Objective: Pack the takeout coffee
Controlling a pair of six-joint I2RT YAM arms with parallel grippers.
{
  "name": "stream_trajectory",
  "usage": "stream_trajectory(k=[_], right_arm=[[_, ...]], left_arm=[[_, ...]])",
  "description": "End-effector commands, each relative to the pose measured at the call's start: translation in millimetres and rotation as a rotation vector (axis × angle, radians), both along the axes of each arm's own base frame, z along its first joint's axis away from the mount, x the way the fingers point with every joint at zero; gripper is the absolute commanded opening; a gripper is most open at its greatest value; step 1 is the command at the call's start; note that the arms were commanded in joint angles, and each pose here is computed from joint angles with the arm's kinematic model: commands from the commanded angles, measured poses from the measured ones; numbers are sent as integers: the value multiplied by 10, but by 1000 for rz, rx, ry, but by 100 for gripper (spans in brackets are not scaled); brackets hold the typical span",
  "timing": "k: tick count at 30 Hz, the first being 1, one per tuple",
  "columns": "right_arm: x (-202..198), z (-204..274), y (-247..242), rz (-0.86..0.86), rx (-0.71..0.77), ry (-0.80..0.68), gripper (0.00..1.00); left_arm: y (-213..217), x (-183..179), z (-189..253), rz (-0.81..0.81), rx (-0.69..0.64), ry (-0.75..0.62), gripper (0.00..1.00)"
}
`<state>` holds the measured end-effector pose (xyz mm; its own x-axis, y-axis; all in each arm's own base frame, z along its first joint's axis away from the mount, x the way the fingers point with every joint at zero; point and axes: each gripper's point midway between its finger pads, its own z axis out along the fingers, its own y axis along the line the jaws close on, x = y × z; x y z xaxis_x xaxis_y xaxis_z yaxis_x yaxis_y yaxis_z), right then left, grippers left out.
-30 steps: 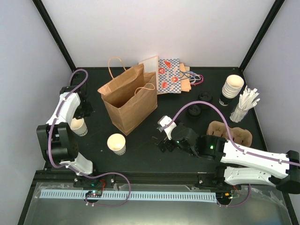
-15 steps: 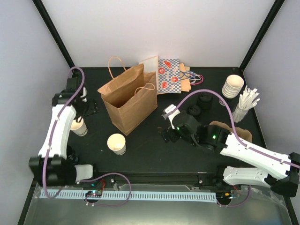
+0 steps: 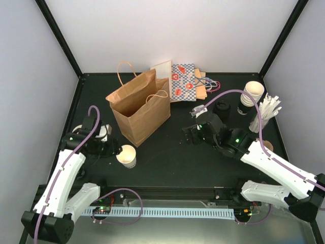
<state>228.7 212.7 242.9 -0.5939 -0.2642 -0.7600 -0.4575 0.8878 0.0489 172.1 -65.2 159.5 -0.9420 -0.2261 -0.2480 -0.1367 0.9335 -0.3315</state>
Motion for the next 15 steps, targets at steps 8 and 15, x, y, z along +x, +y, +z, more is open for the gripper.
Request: stream_trajectory(k=[8,15], right_arm=[[197,-146,-283,-176,26,78,100],[218,-143,-367,-194,40,101,100]], left_arm=[[-155,-173,-459,17,-77,87,55],[-165,-143,-429,5,-67,65,7]])
